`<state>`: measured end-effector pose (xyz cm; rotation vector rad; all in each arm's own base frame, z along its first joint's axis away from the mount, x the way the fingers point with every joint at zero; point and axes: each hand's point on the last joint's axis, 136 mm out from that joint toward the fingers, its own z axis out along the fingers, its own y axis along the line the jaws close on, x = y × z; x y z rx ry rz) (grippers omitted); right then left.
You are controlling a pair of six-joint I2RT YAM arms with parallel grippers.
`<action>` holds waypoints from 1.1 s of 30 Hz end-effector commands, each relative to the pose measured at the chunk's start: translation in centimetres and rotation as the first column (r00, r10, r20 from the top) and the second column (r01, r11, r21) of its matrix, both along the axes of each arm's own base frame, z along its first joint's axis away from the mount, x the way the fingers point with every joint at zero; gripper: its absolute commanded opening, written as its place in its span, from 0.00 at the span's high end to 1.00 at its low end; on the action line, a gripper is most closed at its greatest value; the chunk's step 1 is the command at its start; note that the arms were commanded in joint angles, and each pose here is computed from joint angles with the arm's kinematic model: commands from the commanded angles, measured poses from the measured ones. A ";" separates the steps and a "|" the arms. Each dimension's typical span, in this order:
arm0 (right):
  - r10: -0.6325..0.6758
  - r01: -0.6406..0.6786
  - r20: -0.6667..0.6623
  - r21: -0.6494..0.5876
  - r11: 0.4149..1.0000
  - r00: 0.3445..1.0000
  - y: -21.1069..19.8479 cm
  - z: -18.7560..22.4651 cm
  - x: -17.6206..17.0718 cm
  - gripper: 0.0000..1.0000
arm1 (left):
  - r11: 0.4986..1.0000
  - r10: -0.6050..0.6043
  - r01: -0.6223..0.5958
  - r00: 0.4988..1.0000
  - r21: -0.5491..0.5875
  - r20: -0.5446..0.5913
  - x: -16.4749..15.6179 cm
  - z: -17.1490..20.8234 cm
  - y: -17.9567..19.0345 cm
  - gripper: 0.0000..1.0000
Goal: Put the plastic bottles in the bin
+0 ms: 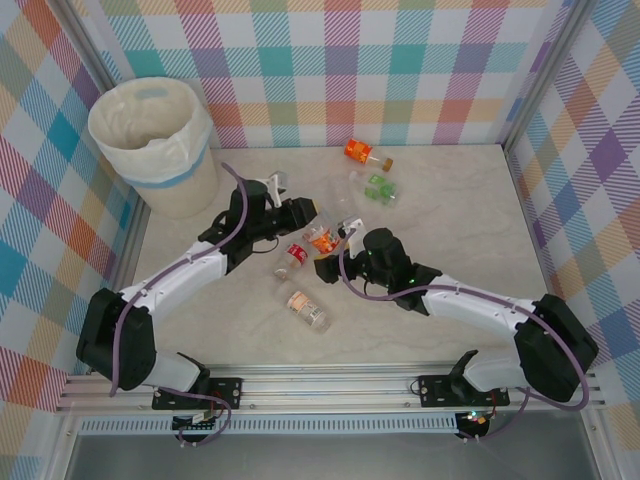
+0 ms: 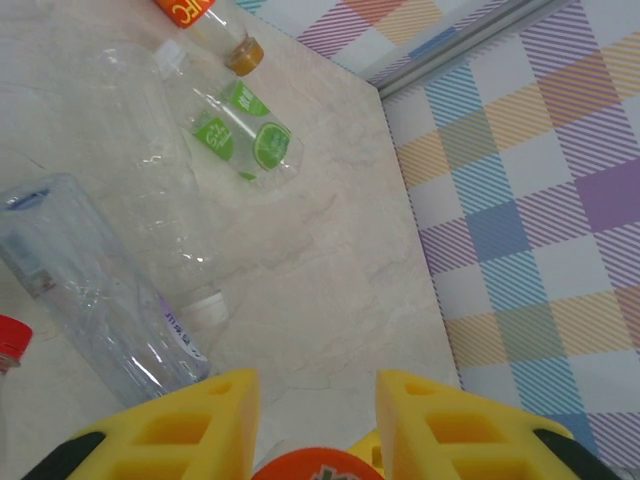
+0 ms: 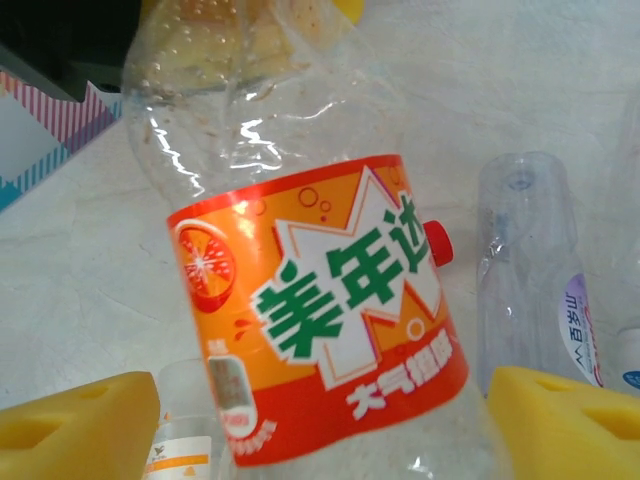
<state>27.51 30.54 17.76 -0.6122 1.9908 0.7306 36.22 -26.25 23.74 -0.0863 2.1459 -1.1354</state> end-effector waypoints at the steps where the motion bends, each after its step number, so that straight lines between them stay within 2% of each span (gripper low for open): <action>1: 0.013 -0.017 0.062 0.059 0.998 0.998 0.0 2.6 -0.4 0.06 | 0.999 0.025 -0.029 0.996 0.037 0.091 -0.1 2.6 1.1 1.00; 4: -0.006 0.000 0.083 0.073 0.997 0.997 -0.5 3.5 -0.4 0.00 | 0.996 0.052 -0.060 0.991 0.064 0.122 -0.1 3.5 2.1 1.00; 8: -0.073 0.065 0.097 0.076 0.995 0.993 -1.5 3.9 0.2 0.00 | 0.988 0.097 -0.116 0.979 0.101 0.178 -0.1 4.9 3.8 1.00; 12: -0.199 0.194 0.082 0.060 0.979 0.977 -3.3 3.6 1.4 0.00 | 0.973 0.146 -0.182 0.963 0.144 0.229 -0.1 6.6 5.9 1.00; 19: -0.359 0.357 0.062 0.035 0.933 0.931 -5.9 2.6 2.5 0.00 | 0.917 0.204 -0.311 0.905 0.251 0.373 -0.3 11.4 9.3 1.00; 23: -0.382 0.381 0.056 0.025 0.924 0.922 -6.3 2.3 2.6 0.00 | 0.827 0.283 -0.471 0.821 0.306 0.497 0.1 15.2 12.6 1.00; 27: -0.391 0.390 0.050 0.028 0.920 0.919 -6.5 2.3 2.6 0.00 | 0.718 0.370 -0.634 0.697 0.287 0.614 0.5 19.1 16.1 1.00; 30: -0.393 0.392 0.048 0.027 0.920 0.918 -6.5 2.3 2.6 0.00 | 0.692 0.415 -0.685 0.634 0.226 0.652 1.2 21.4 17.9 1.00; 33: -0.397 0.396 0.043 0.028 0.918 0.917 -6.6 2.4 2.6 0.00 | 0.640 0.460 -0.746 0.565 0.185 0.685 2.2 23.6 20.0 1.00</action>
